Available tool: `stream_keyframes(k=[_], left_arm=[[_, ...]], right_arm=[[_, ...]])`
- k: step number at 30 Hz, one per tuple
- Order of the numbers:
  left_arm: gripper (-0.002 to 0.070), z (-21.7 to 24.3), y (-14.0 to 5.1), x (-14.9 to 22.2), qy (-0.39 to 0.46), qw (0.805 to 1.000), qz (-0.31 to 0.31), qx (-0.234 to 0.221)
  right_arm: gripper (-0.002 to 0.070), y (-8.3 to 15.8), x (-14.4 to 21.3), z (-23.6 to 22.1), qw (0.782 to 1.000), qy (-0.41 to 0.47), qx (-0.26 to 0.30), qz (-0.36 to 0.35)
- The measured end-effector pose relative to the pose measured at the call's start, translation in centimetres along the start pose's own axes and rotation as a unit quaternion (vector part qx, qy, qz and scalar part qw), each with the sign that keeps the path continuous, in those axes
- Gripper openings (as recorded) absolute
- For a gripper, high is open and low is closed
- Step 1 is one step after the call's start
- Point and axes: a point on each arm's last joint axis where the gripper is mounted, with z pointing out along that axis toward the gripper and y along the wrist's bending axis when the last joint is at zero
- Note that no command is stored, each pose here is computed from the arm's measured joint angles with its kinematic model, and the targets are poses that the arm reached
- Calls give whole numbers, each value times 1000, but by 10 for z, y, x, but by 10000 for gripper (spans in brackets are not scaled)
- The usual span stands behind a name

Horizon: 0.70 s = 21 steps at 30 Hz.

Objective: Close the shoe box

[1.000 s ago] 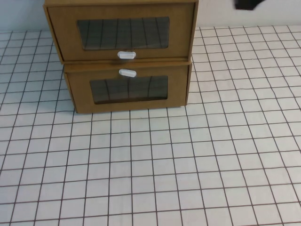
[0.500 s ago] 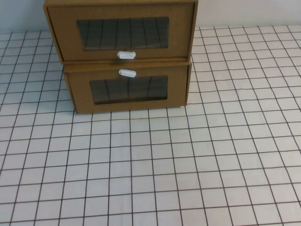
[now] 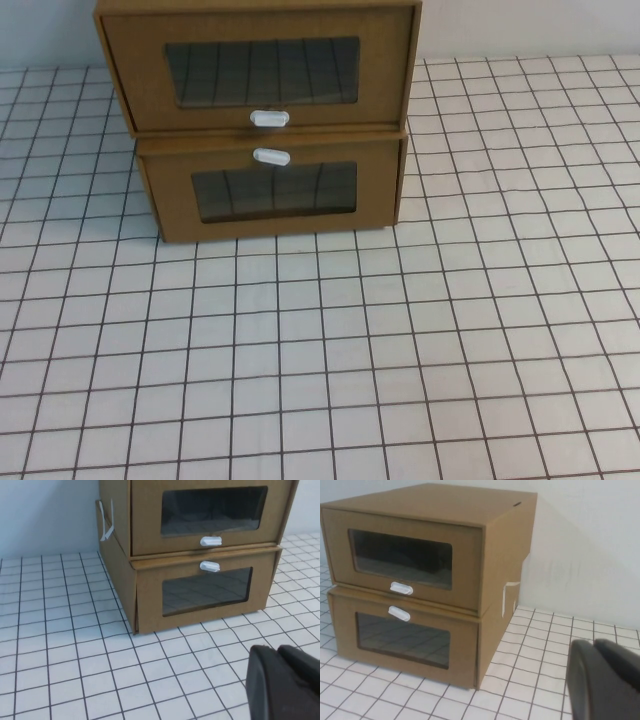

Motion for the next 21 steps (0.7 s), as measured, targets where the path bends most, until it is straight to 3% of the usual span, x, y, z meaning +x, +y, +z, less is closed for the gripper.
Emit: stream_keyframes(k=[16, 21], left_arm=[[-4, 14, 3, -5, 18, 1000, -5, -3], [-4, 22, 10, -8, -37, 998, 33, -33]], right_arm=[[-13, 15, 16, 3, 993, 83, -84, 2], [-13, 22, 22, 0, 986, 116, -123, 2]])
